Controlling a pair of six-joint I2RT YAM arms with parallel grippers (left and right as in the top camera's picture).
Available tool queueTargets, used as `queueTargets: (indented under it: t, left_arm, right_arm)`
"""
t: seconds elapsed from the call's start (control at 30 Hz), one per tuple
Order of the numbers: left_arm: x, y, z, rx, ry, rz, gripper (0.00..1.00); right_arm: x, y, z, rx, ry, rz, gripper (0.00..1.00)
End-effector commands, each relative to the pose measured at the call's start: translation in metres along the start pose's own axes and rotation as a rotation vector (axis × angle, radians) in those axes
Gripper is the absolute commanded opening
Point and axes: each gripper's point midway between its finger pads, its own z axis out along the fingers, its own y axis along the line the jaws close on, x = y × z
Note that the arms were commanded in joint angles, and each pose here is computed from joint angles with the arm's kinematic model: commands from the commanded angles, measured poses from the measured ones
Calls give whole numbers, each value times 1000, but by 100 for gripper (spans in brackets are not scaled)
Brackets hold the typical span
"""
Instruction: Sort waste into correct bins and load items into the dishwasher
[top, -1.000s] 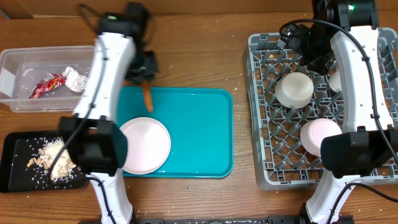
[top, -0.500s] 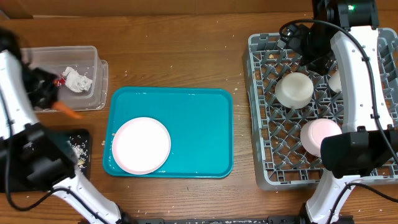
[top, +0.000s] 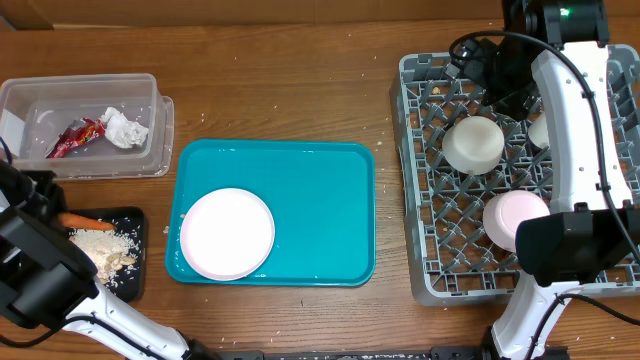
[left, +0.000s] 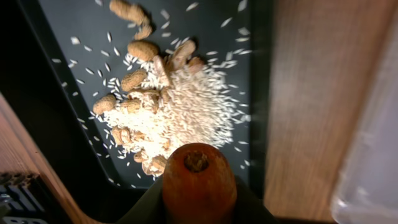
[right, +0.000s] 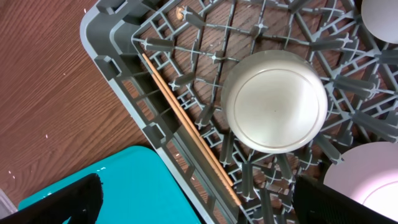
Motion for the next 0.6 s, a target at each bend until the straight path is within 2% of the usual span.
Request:
queueTargets:
  t: [0.0, 0.17, 0.43, 0.57]
  left_arm:
    - [6, 9, 18, -31, 26, -56, 9]
    - [8, 10, 33, -36, 32, -65, 11]
    - [2, 13, 36, -53, 4, -66, 18]
    - [2, 15, 36, -60, 2, -61, 26]
  right_arm:
    - [0, 1, -10, -19, -19, -2, 100]
    - [0, 1, -10, -19, -19, -2, 100]
    - [0, 1, -10, -19, -19, -2, 100]
    - [0, 1, -10, -19, -19, -2, 100]
